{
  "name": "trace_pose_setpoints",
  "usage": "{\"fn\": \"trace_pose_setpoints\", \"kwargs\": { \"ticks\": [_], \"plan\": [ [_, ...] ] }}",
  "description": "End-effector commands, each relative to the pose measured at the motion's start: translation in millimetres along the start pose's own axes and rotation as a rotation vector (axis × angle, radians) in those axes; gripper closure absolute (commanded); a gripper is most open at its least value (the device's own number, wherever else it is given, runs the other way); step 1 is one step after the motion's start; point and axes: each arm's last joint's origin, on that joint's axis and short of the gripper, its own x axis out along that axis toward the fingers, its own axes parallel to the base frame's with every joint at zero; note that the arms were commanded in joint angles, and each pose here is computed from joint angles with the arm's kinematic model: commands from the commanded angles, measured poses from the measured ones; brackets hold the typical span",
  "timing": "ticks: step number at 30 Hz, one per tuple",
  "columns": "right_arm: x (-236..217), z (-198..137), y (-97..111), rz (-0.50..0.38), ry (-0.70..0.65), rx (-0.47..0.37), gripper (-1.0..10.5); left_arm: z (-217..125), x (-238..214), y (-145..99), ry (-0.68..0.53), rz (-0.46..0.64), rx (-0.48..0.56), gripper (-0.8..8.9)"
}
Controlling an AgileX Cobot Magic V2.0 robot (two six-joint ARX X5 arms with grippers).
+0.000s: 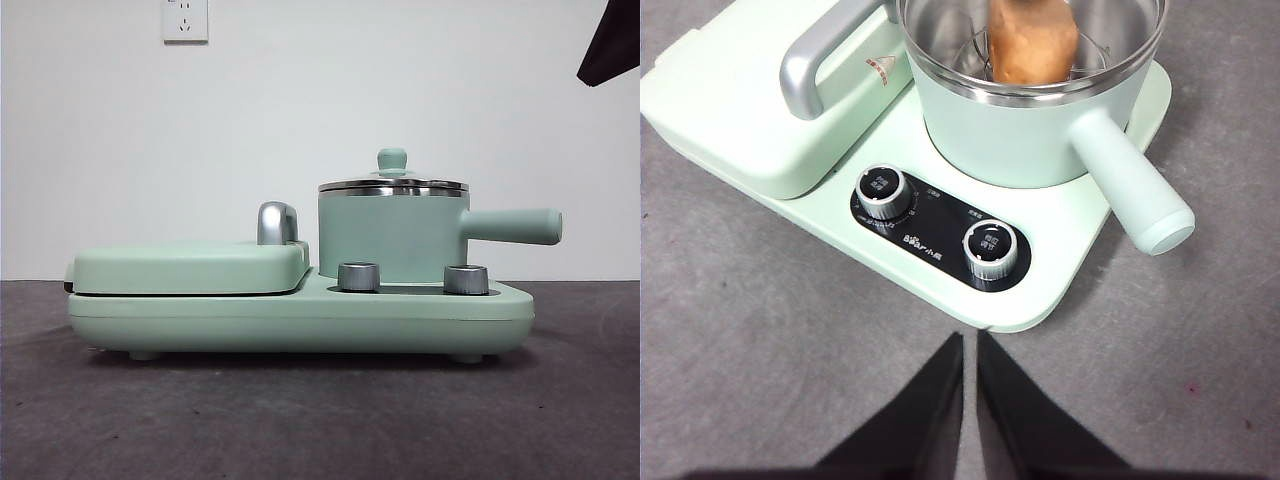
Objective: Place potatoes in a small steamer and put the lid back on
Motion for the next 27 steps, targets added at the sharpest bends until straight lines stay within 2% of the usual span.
{"fn": "trace_pose_setpoints", "kwargs": {
  "ticks": [1,4,7,10,14,17,20,27],
  "plan": [
    [-7,1,-2,-0.049,-0.062,-0.131,9.3,2,0,0,-0.012,0.002,0.004,8.08],
    [-10,-12,-10,-0.115,-0.245,-0.185,9.3,2,0,0,-0.012,0.002,0.004,8.07],
    [-5,-44,-23,-0.216,-0.447,-0.180,9.3,2,0,0,-0.012,0.002,0.004,8.07],
    [5,-83,-34,-0.314,-0.546,-0.167,9.3,2,0,0,-0.012,0.002,0.004,8.07],
    [18,-125,-42,-0.395,-0.551,-0.121,9.3,2,0,0,-0.012,0.002,0.004,8.08],
    [24,-142,-46,-0.440,-0.561,-0.104,9.3,2,0,0,-0.012,0.002,0.004,8.07],
    [30,-152,-48,-0.455,-0.567,-0.089,9.3,2,0,0,-0.012,0.002,0.004,8.08],
    [29,-153,-48,-0.453,-0.558,-0.072,9.3,2,0,0,-0.012,0.002,0.004,8.07]
  ]
}}
